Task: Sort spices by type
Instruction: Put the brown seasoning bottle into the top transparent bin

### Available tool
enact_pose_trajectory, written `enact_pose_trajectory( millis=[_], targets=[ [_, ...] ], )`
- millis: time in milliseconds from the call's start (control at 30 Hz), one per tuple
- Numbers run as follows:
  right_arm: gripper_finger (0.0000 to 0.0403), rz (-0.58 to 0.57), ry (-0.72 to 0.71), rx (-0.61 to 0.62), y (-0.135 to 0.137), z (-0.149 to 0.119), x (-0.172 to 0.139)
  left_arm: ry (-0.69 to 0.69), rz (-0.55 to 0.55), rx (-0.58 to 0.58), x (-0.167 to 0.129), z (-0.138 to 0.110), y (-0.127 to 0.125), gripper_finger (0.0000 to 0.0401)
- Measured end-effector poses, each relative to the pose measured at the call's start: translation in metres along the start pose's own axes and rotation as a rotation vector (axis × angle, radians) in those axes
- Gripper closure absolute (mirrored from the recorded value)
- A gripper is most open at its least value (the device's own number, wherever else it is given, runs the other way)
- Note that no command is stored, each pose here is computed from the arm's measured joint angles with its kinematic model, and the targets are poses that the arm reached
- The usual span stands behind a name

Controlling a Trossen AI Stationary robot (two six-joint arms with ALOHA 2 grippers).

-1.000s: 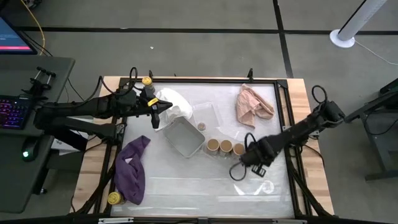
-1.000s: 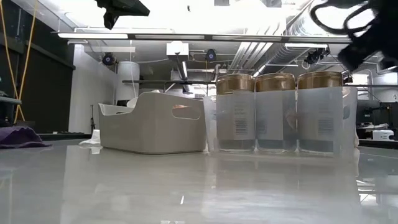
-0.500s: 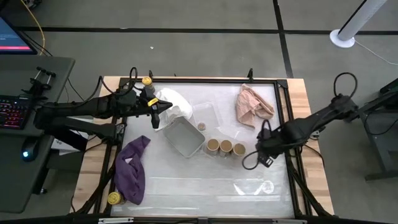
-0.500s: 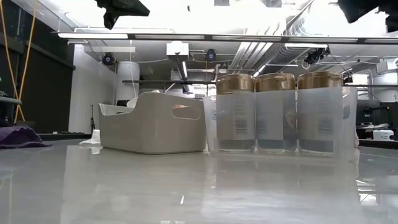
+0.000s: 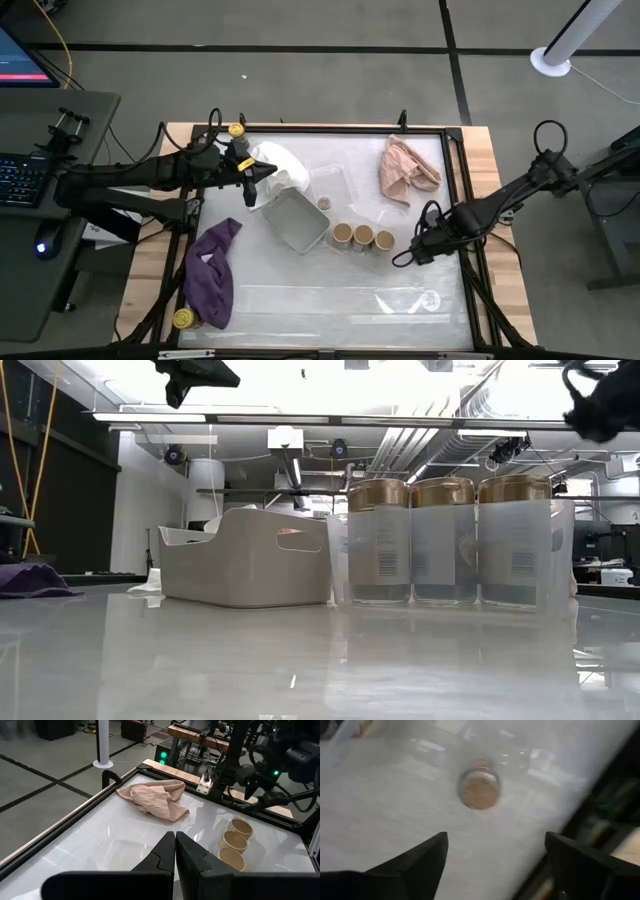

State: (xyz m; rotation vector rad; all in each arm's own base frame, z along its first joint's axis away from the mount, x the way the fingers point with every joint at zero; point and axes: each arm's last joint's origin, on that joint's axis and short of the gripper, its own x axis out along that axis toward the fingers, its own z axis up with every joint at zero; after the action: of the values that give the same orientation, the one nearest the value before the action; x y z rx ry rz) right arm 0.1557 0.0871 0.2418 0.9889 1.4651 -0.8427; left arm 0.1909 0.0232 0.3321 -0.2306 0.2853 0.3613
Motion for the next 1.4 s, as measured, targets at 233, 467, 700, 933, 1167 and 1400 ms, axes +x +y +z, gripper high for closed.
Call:
enact_pose_trajectory(
  millis=[233,467,700,933,1167,1400],
  targets=[
    [0.0053,0.101,-0.039,0.066,0.007,0.004,0.024,0.024,0.006,0.005,0.0,-0.002,0.001,0.0401],
    [0.0053,0.084,-0.028,0.144,0.001,0.007,0.043,0.024,0.005,0.005,0.0,-0.002,0.001,0.0401],
    [0.006,0.064,-0.032,0.2,-0.005,0.012,0.06,0.023,0.005,0.005,0.0,-0.002,0.001,0.0401],
    [0.0121,0.066,-0.062,0.208,-0.007,0.019,0.063,0.023,0.005,0.003,0.0,-0.002,0.001,0.0401],
    [0.0189,0.066,-0.065,0.172,-0.005,0.021,0.064,0.023,0.005,0.003,0.0,-0.002,0.001,0.0401],
    [0.021,0.038,-0.038,0.171,0.003,0.021,0.073,0.024,0.005,-0.011,0.0,-0.002,0.0,0.0401]
  ],
)
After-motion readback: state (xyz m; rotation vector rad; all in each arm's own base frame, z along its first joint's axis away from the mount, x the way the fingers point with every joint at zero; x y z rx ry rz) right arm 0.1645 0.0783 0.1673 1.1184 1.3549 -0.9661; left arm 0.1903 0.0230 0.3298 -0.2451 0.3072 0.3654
